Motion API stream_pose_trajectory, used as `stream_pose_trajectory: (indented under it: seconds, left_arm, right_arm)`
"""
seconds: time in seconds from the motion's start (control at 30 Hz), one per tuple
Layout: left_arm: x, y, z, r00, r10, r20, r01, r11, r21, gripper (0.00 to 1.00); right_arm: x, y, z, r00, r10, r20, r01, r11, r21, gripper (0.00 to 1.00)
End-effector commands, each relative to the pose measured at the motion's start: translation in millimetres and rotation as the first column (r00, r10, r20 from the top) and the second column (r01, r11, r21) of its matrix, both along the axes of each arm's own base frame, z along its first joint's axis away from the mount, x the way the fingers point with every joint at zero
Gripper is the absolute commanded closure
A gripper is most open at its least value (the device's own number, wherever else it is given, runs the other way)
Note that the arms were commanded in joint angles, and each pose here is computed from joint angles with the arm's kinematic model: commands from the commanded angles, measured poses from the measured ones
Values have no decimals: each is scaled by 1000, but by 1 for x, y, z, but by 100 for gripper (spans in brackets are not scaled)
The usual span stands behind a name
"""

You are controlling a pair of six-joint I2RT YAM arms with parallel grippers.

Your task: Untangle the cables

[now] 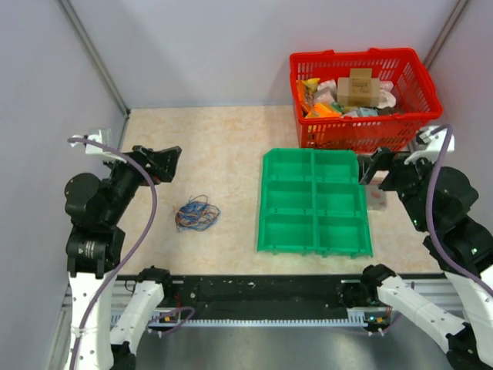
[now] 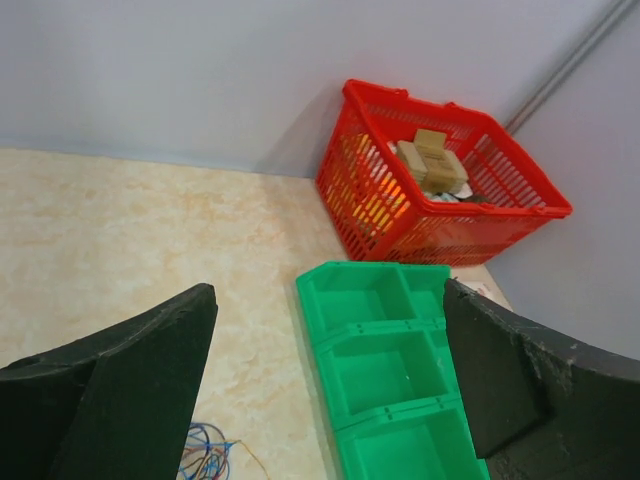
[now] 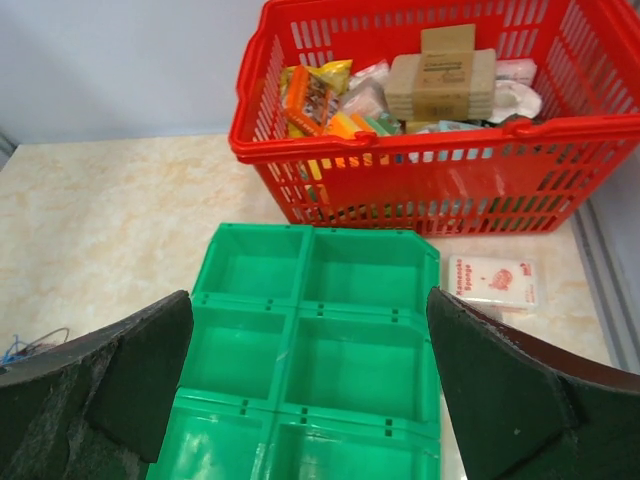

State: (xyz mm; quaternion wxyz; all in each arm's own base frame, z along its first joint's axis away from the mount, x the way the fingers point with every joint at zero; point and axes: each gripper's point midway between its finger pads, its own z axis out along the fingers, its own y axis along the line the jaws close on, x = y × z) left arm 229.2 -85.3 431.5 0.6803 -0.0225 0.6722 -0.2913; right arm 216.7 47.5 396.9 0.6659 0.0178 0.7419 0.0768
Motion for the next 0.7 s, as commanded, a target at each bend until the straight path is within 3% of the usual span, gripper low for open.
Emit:
stream_pose_trajectory:
  seconds: [0.0,0.07,0.13,0.17,0.23,0.43,0.53,0.67]
  left_arm:
    - [33,34,-79,927,210,-311,-205,978,49,1]
    - [41,57,-125,822,344,-454,-341,936,93,1]
    - [37,83,-174,652,485,-583,-519,846,122,2]
    - [33,89,-194,586,512,-628,-561,815,142,2]
    - [29,88,-230,507,502,-700,-610,784,121,2]
    - [36,46,-323,444,271,-854,-589,807,-51,2]
    - [34,46,-351,372,265,-890,-626,780,-29,3]
    - [38,40,-363,368,230,-901,-633,771,-62,5]
  right_arm:
    - [18,37,-24,987,127,-95,-125,992,28,1]
    - [20,65,-38,958,246,-146,-237,968,79,1]
    - [22,95,-55,911,363,-194,-339,929,148,1]
    - [20,112,-63,875,436,-210,-401,896,192,1]
    - [19,140,-78,823,519,-230,-462,848,261,1]
    - [-18,237,-110,644,729,-234,-655,683,324,1]
    - [-33,267,-125,601,752,-270,-686,659,308,1]
    - [-43,287,-142,561,773,-298,-701,634,326,1]
